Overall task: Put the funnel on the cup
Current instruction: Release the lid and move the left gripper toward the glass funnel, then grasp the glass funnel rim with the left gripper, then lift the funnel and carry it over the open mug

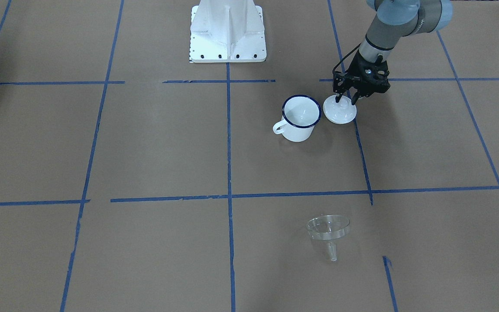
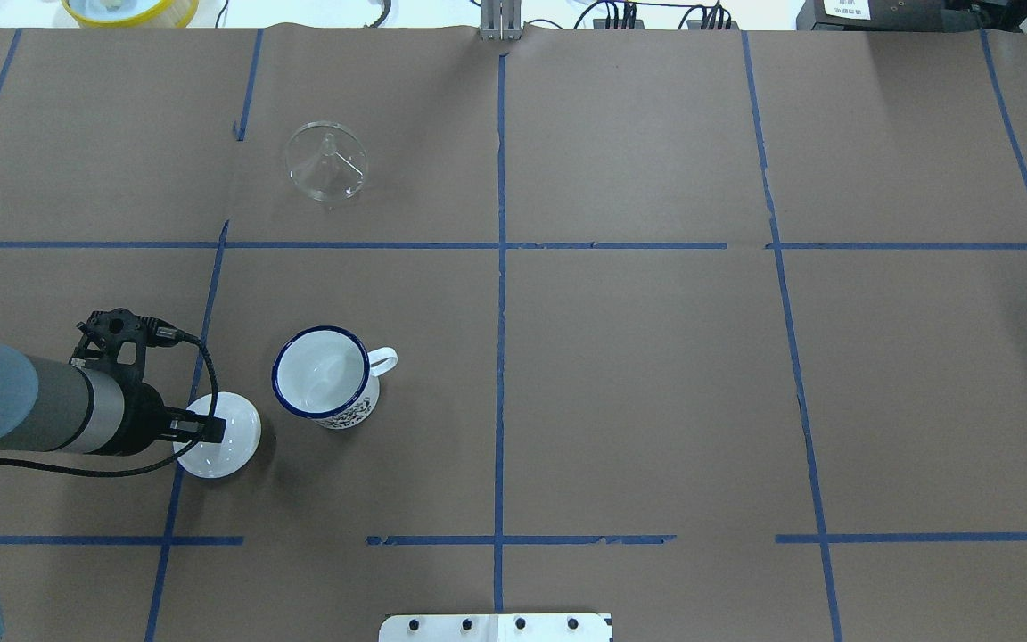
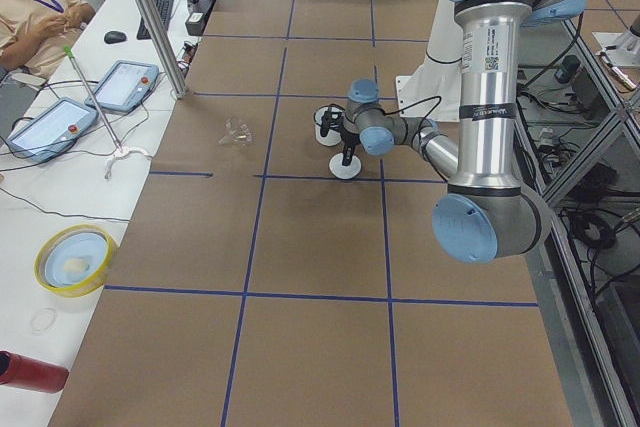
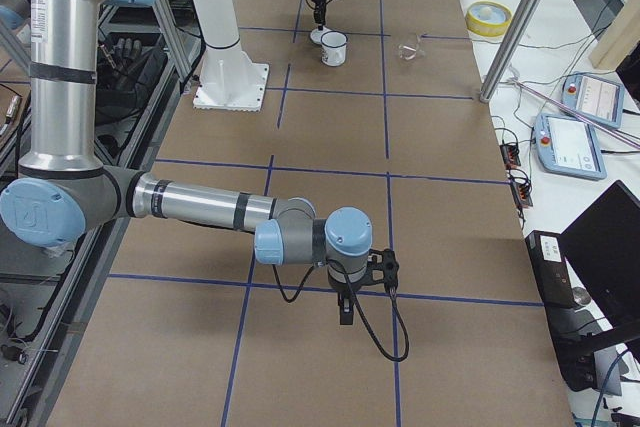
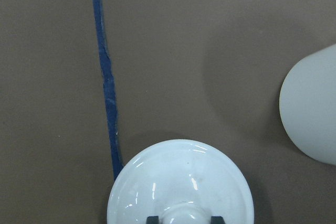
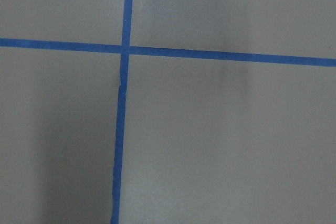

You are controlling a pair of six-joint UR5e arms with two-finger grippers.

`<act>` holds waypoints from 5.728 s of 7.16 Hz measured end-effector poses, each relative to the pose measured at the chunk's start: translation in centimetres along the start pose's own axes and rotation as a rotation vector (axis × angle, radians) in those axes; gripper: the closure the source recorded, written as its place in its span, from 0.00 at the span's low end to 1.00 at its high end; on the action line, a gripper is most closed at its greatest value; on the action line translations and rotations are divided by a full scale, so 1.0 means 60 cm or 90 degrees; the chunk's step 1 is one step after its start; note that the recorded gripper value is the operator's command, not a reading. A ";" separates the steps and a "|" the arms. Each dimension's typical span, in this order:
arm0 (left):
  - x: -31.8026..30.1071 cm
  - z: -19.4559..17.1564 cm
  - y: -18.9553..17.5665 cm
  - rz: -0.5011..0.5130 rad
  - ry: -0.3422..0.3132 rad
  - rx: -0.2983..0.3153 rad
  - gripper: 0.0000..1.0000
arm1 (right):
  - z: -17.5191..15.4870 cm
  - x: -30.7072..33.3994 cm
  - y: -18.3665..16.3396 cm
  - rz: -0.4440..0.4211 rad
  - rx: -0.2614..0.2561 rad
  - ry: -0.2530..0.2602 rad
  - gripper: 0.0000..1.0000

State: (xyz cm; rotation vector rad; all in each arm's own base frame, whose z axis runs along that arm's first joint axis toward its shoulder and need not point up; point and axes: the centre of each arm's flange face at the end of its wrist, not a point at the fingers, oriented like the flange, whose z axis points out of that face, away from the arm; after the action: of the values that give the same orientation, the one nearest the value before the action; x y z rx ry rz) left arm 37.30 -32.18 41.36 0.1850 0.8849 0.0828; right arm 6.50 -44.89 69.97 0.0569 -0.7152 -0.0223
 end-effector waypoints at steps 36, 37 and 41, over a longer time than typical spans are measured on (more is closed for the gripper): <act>0.355 -0.308 -0.386 -0.556 0.133 0.169 1.00 | -0.001 -0.001 0.000 0.000 0.000 0.000 0.00; 0.371 -0.320 -0.378 -0.496 0.067 0.129 1.00 | 0.000 0.000 0.000 0.000 0.000 0.000 0.00; 0.369 -0.268 -0.331 -0.243 -0.081 -0.061 1.00 | 0.000 0.000 0.000 0.000 0.000 0.000 0.00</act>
State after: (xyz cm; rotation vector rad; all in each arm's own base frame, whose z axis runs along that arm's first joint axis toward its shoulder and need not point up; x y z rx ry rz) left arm 38.72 -46.35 10.66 -0.0699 0.7749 -0.2396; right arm 6.50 -44.90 69.93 0.0576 -0.7152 -0.0226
